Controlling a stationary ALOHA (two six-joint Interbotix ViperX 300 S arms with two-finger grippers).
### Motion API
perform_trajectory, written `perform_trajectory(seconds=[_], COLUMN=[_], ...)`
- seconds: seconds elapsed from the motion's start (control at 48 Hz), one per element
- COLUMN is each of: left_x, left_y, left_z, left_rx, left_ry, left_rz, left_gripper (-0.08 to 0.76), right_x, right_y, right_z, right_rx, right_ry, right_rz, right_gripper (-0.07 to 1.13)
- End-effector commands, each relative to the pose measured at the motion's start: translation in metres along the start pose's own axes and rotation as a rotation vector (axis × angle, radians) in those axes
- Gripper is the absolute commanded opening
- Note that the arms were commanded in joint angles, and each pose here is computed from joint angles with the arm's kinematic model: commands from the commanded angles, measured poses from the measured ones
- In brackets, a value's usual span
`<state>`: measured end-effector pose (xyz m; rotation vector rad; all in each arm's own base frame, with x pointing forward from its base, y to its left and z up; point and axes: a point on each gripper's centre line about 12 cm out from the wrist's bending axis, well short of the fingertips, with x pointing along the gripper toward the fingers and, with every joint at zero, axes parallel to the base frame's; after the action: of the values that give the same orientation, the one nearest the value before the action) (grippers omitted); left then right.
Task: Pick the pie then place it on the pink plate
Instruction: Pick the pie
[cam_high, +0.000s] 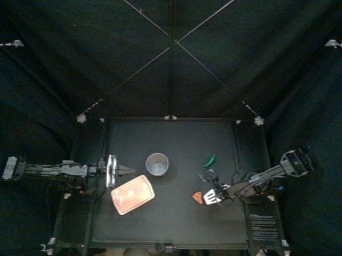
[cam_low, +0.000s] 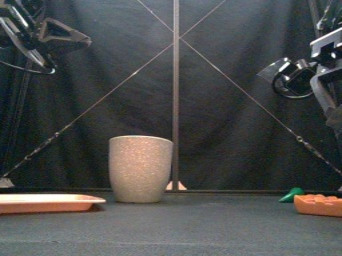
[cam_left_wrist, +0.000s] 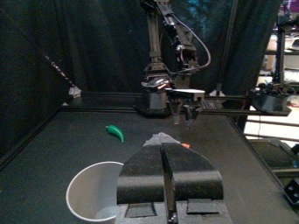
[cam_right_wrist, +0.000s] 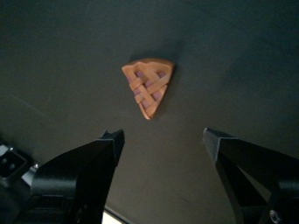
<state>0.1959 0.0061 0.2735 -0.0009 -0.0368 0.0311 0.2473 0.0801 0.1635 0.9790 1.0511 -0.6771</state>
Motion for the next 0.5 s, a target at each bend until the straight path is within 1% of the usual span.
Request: perform_trajectory(seconds=[0.021, 0.271, 0.5], left_x=[0.002, 0.001, 0.0], left_y=[0.0, 0.002, 0.005], left_z=[0.006, 0.003, -0.001], left_rx=[0.005, 0.006, 0.008], left_ry=[-0.017, -0.011, -0.001], left_rz=[0.002, 0.008, 0.023], left_gripper=[0.001, 0.001, 0.001], right_x=[0.003, 0.031, 0.051], right_y=[0.015, 0.028, 0.03], right_z=[0.001, -0.001, -0.004], right_rx=[-0.008, -0.03, -0.043], right_ry=[-0.026, -0.029, -0.024], right_rz=[0.009, -0.064, -0.116], right_gripper=[1.04, 1.04, 1.04])
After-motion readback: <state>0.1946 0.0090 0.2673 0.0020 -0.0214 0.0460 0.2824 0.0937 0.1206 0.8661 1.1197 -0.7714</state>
